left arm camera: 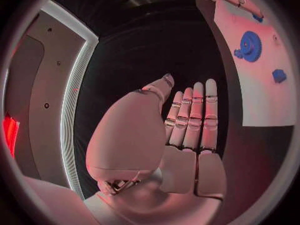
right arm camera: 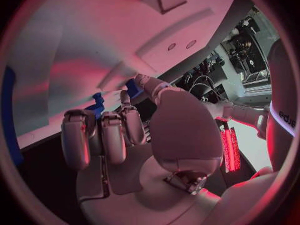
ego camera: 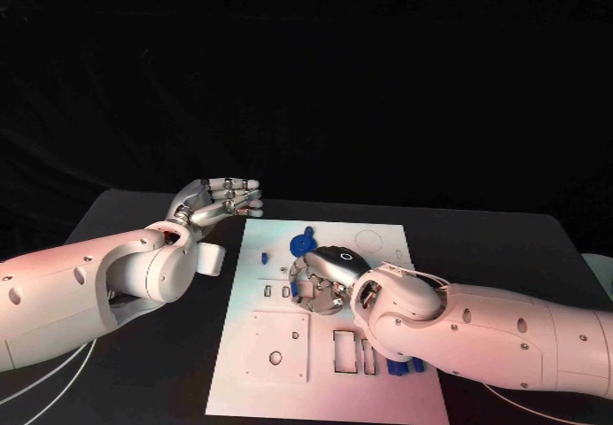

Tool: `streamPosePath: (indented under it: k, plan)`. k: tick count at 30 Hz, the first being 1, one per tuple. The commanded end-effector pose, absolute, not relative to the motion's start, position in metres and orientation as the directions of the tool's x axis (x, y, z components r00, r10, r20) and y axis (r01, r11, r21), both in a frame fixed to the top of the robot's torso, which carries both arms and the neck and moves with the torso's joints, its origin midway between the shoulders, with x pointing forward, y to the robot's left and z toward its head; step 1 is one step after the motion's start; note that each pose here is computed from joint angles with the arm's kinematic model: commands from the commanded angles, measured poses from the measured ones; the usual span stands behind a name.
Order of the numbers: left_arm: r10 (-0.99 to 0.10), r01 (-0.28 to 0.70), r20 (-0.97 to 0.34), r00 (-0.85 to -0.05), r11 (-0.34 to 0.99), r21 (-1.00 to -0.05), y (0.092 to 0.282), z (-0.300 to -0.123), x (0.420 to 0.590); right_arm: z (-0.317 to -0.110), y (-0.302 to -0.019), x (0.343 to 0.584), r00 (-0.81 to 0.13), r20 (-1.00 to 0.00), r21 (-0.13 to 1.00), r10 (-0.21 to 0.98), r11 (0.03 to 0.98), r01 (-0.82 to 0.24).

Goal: Assemble the parts on the task board

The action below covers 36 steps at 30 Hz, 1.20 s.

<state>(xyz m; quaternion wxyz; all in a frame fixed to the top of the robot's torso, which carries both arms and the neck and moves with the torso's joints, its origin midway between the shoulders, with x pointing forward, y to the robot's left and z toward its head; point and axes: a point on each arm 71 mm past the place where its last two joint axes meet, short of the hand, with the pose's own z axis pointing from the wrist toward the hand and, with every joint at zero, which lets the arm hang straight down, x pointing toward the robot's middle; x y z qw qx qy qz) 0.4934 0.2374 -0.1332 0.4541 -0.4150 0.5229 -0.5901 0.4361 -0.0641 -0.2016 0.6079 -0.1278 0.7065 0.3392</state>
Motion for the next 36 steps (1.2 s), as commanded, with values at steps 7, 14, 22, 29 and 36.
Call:
streamPosePath:
  k: [7, 14, 22, 29, 36]
  plan:
    - [-0.965, 0.106, 0.019, -0.261, -0.048, -0.993, 0.236, -0.132, 0.493, -0.200, -0.063, 0.434, -0.213, -0.948, 0.317, 0.235, 0.729, -0.607]
    - [-0.965, 0.100, -0.015, -0.261, -0.011, -0.995, 0.237, -0.133, 0.494, -0.190, -0.072, 0.430, -0.158, -0.934, 0.347, 0.321, 0.703, -0.621]
    - [-0.940, 0.020, -0.132, -0.314, 0.132, -0.991, 0.238, -0.143, 0.496, -0.161, -0.118, 0.440, -0.220, -0.793, 0.568, 0.568, 0.561, -0.602]
    - [-0.862, -0.014, -0.304, -0.406, 0.338, -0.941, 0.233, -0.151, 0.494, -0.146, -0.166, 0.459, -0.286, -0.636, 0.749, 0.717, 0.486, -0.451]
    - [-0.724, -0.056, -0.445, -0.527, 0.552, -0.832, 0.221, -0.159, 0.493, -0.139, -0.207, 0.473, -0.255, -0.567, 0.809, 0.784, 0.470, -0.352]
